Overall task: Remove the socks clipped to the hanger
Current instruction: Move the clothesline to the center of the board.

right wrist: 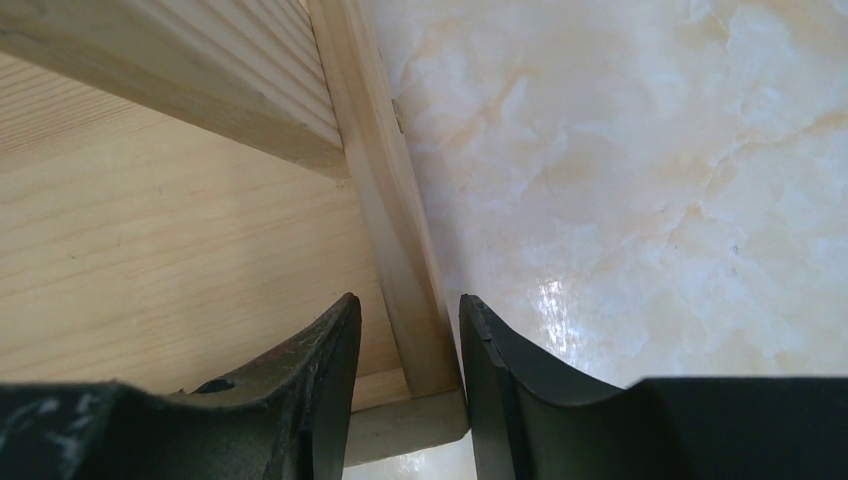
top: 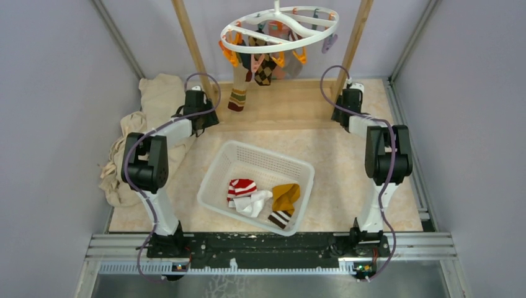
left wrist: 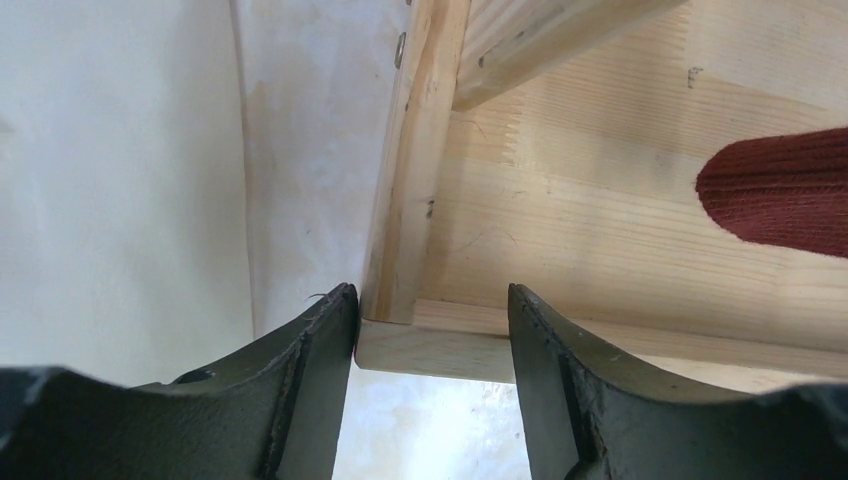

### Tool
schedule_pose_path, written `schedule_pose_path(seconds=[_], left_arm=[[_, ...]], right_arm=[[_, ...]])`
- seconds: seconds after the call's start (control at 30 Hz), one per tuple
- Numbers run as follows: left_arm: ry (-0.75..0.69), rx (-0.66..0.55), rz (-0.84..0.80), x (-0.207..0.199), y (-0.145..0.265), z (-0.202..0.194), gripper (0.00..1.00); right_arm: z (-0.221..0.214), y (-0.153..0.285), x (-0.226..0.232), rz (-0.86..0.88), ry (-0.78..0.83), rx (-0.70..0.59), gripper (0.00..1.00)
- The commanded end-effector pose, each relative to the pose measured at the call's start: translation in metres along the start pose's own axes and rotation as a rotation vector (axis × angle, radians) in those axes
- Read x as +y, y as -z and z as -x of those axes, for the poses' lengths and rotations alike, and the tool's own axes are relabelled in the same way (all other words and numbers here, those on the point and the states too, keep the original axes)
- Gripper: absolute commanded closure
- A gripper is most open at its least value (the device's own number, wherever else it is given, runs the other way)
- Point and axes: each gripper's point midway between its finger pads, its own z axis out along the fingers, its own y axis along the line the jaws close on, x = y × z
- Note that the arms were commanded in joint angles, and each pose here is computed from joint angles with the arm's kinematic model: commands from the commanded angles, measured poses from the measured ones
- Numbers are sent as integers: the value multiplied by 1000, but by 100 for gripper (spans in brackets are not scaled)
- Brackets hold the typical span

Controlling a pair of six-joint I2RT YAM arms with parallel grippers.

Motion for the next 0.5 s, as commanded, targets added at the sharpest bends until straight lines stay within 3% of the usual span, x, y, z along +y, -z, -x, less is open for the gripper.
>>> schedule_pose_path(seconds=[0.0,0.47], left_arm=[[0,91,24,11,15,-27,37],[59,89,-27,8,65,-44,36]], right_arm=[[-38,18,-12,-21,16,125,60],[-68,71,-8,7,27,162,61]])
